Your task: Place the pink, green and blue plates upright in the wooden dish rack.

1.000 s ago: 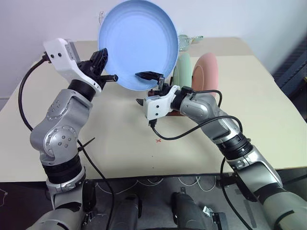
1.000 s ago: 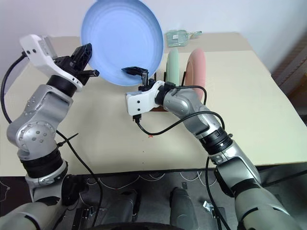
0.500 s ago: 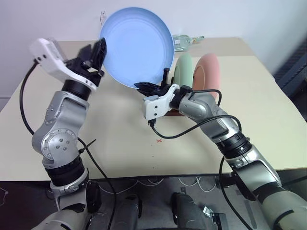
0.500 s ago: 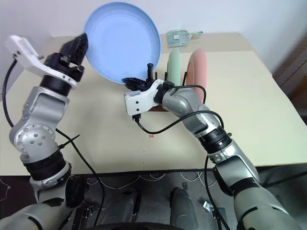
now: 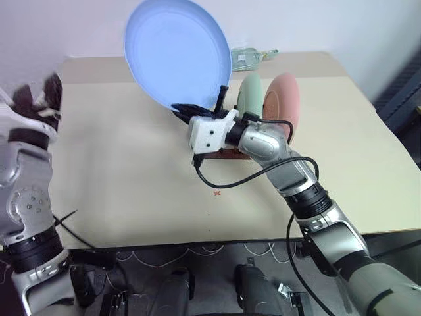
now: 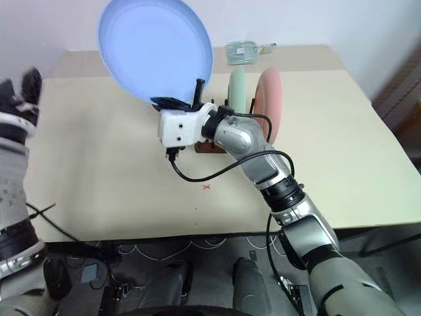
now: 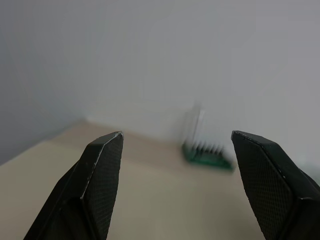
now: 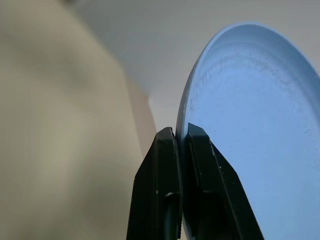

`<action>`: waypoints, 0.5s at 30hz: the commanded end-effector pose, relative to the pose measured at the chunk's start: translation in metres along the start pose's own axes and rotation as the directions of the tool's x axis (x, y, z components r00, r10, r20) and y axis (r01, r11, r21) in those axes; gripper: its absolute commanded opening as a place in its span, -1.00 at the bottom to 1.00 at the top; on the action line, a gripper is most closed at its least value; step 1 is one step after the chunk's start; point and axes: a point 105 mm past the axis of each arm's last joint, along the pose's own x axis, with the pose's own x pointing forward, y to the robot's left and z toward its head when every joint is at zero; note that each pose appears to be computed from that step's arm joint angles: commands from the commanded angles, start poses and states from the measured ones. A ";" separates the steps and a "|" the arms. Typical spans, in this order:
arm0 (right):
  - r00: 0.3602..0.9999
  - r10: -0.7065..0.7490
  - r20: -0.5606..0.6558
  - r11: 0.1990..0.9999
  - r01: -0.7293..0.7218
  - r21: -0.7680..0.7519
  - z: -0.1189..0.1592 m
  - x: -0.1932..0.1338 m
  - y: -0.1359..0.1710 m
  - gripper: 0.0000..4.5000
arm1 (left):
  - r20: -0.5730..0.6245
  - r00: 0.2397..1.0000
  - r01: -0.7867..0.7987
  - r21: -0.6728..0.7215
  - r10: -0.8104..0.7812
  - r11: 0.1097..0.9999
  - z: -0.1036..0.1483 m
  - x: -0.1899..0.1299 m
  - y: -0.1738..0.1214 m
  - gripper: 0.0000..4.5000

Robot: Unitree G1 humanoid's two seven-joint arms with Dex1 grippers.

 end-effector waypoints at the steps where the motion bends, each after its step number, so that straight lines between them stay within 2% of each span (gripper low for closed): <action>1: 0.984 -0.136 0.111 0.931 0.089 0.355 0.028 -0.005 -0.028 -1.00 | -0.125 0.959 0.273 0.147 -0.256 0.951 -0.029 -0.019 -0.040 0.57; 2: 0.978 -0.172 0.117 0.833 0.081 0.547 0.029 -0.007 -0.031 -1.00 | -0.208 0.908 0.397 0.155 -0.363 0.905 -0.049 -0.034 -0.059 0.57; 4: 0.972 -0.199 0.124 0.662 0.040 0.748 0.030 -0.011 -0.031 -1.00 | -0.315 0.820 0.535 0.123 -0.478 0.836 -0.075 -0.056 -0.079 0.57; 8: 0.966 -0.248 0.073 0.455 0.049 0.889 0.028 -0.017 -0.034 -1.00 | -0.406 0.718 0.642 0.070 -0.566 0.764 -0.097 -0.080 -0.095 0.57; 11: 0.959 -0.283 0.008 0.282 0.075 0.957 0.020 -0.023 -0.032 -1.00 | -0.422 0.613 0.732 -0.015 -0.668 0.681 -0.103 -0.100 -0.115 0.57; 15: 0.942 -0.320 -0.099 0.174 0.161 0.971 0.001 -0.031 -0.039 -1.00 | -0.402 0.621 0.730 -0.015 -0.673 0.683 -0.101 -0.094 -0.117 0.57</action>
